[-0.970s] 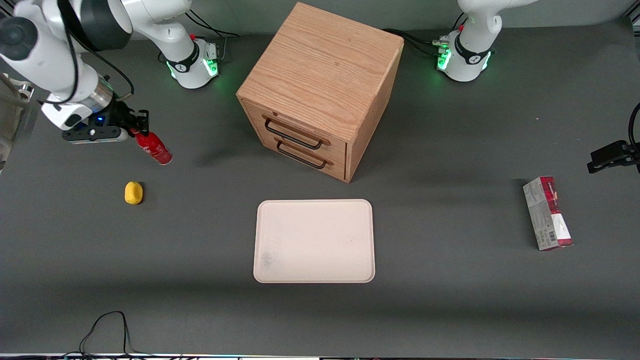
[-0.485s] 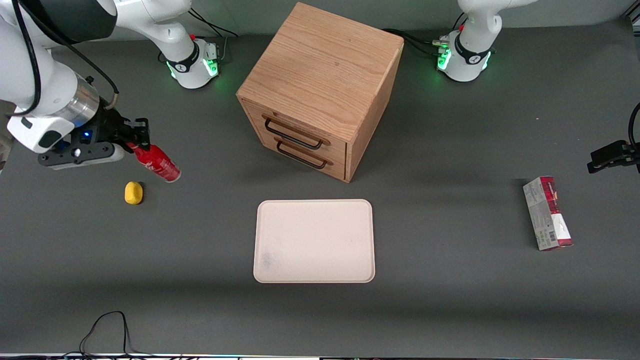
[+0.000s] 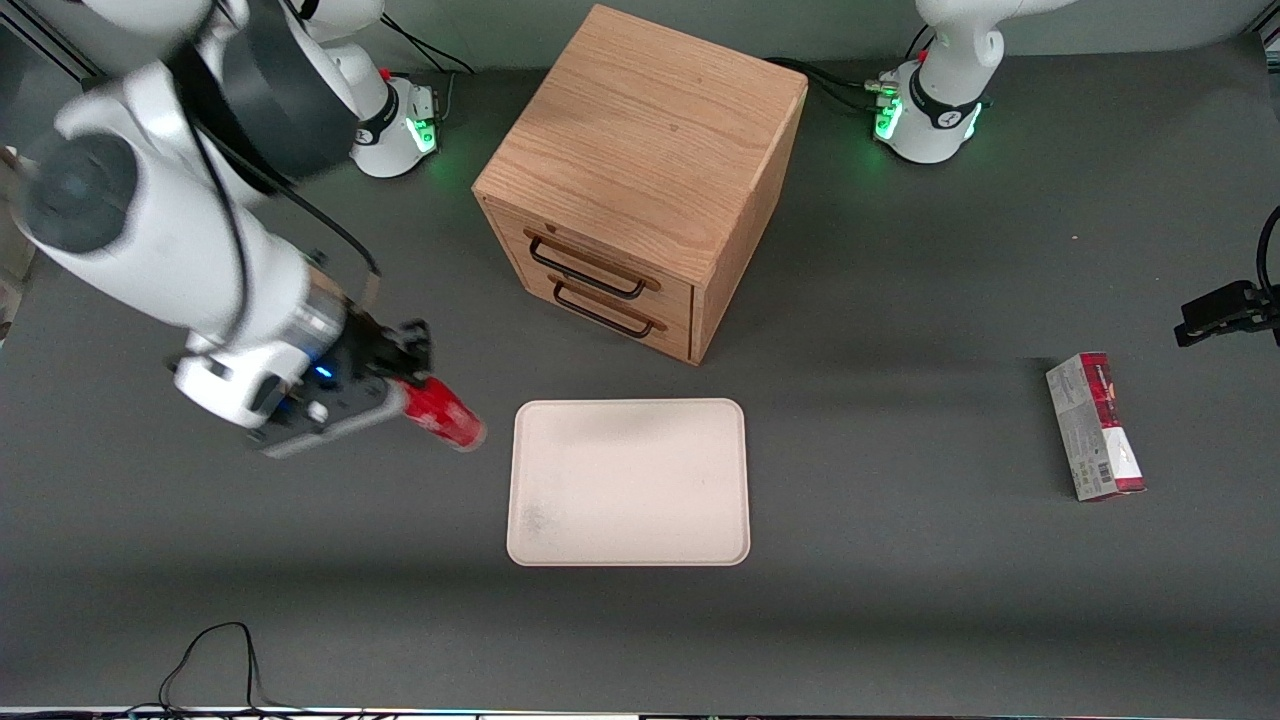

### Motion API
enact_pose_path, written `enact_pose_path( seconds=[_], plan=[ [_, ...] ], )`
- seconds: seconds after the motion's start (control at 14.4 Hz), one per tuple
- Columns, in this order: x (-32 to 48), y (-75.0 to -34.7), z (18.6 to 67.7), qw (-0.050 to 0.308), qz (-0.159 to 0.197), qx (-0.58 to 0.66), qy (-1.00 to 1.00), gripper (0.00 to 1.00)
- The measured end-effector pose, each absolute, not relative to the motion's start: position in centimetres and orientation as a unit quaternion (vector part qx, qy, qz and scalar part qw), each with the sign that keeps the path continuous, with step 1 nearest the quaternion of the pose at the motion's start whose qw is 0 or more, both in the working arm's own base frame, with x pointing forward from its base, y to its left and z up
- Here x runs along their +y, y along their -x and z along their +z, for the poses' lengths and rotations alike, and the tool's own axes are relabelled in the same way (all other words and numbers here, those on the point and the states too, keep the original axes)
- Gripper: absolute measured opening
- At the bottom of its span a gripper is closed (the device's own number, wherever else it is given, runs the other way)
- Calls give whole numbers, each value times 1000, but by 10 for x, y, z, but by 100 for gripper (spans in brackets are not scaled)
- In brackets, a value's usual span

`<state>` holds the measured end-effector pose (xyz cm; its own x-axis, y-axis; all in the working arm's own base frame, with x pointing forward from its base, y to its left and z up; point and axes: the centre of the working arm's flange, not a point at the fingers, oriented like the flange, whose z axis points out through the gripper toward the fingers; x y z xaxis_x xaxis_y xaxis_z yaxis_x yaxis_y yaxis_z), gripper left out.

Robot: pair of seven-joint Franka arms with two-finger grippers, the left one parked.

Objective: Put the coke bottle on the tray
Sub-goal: 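Lift the bottle and carry it with the right gripper over the white tray, then lower the bottle onto the tray and open the right gripper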

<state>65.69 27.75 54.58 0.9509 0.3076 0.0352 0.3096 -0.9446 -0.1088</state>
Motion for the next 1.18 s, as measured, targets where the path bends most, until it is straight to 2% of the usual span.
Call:
enact_pose_path(
  seconds=[0.21,0.55,0.76,1.04,1.18],
  plan=[
    [307,-689,467,62,-25,-164,984,33],
    [323,-716,373,37,-52,-175,982,33],
    [324,-720,342,34,-48,-176,983,33],
    [322,-720,329,21,-43,-181,982,33],
    [323,-720,325,21,-47,-182,982,47]
  ],
)
